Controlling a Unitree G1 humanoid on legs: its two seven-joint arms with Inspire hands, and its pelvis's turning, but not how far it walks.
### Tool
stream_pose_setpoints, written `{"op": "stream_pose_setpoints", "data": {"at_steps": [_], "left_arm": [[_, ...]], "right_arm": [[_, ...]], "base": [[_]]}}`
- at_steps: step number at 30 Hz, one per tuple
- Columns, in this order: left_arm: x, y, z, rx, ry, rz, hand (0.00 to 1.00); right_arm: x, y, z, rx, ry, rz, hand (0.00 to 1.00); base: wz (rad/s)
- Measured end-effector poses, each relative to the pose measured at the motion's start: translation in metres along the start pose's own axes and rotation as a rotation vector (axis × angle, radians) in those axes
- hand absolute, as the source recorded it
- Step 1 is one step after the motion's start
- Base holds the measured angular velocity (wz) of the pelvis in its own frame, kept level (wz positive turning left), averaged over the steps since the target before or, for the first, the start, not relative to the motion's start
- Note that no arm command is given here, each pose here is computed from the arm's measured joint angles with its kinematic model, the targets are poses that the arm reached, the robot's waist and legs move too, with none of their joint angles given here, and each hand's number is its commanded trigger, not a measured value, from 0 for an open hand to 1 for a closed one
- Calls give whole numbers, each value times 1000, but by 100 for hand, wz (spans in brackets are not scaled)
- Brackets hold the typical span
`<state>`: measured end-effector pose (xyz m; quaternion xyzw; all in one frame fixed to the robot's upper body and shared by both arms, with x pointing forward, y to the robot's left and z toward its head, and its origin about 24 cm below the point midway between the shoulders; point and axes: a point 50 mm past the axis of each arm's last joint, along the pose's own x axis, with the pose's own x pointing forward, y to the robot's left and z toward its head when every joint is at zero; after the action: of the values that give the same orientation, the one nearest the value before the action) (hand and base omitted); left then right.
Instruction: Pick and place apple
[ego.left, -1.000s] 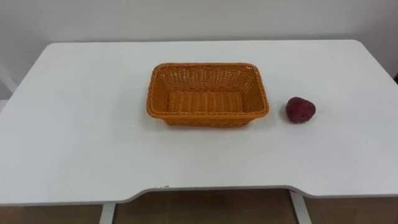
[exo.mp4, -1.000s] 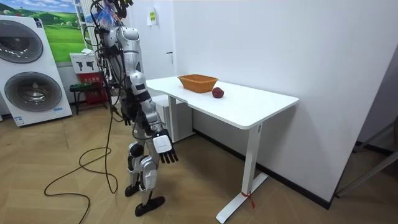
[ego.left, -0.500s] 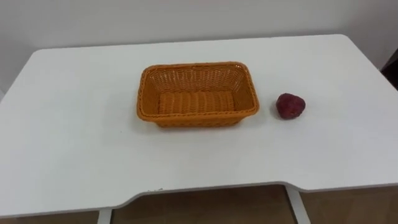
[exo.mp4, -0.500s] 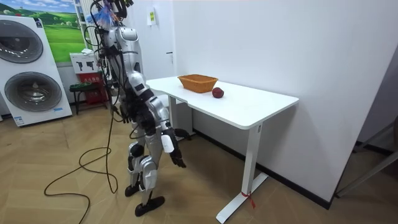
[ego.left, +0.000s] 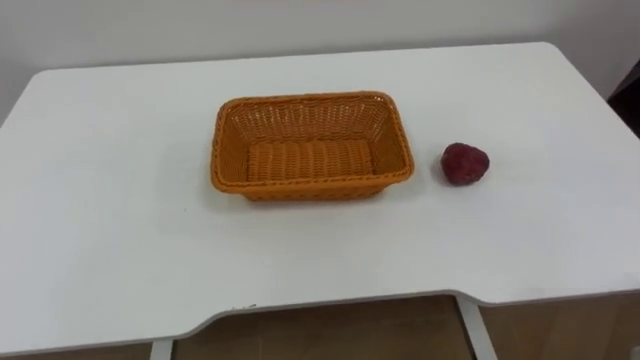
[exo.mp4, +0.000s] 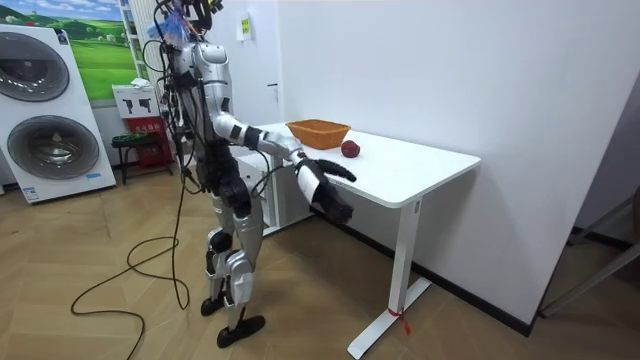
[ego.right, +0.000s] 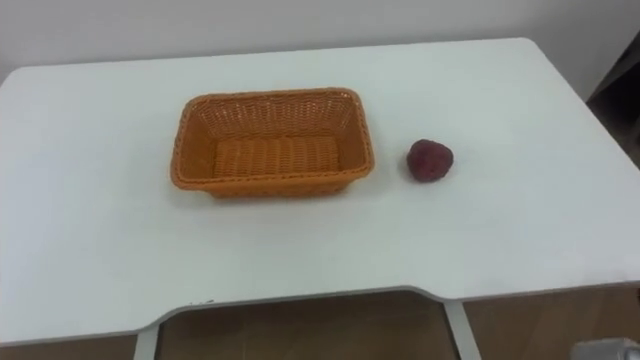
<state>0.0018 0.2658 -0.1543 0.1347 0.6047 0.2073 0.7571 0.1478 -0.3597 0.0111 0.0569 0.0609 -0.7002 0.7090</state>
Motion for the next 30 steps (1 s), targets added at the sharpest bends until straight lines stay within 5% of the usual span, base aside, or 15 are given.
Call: {"op": "stream_pose_setpoints", "data": {"at_steps": [8,19,30], "left_arm": [[1,1,3,52,-12,4,0],[4,0,24,107,-72,-44,0],[6,11,20,129,-59,-43,0]], "right_arm": [[-27,34,47,-61,-371,199,0],[-47,76,38,-211,-355,674,0],[-46,97,28,-294,-275,867,0]], "base": [[0],[4],[2]]}}
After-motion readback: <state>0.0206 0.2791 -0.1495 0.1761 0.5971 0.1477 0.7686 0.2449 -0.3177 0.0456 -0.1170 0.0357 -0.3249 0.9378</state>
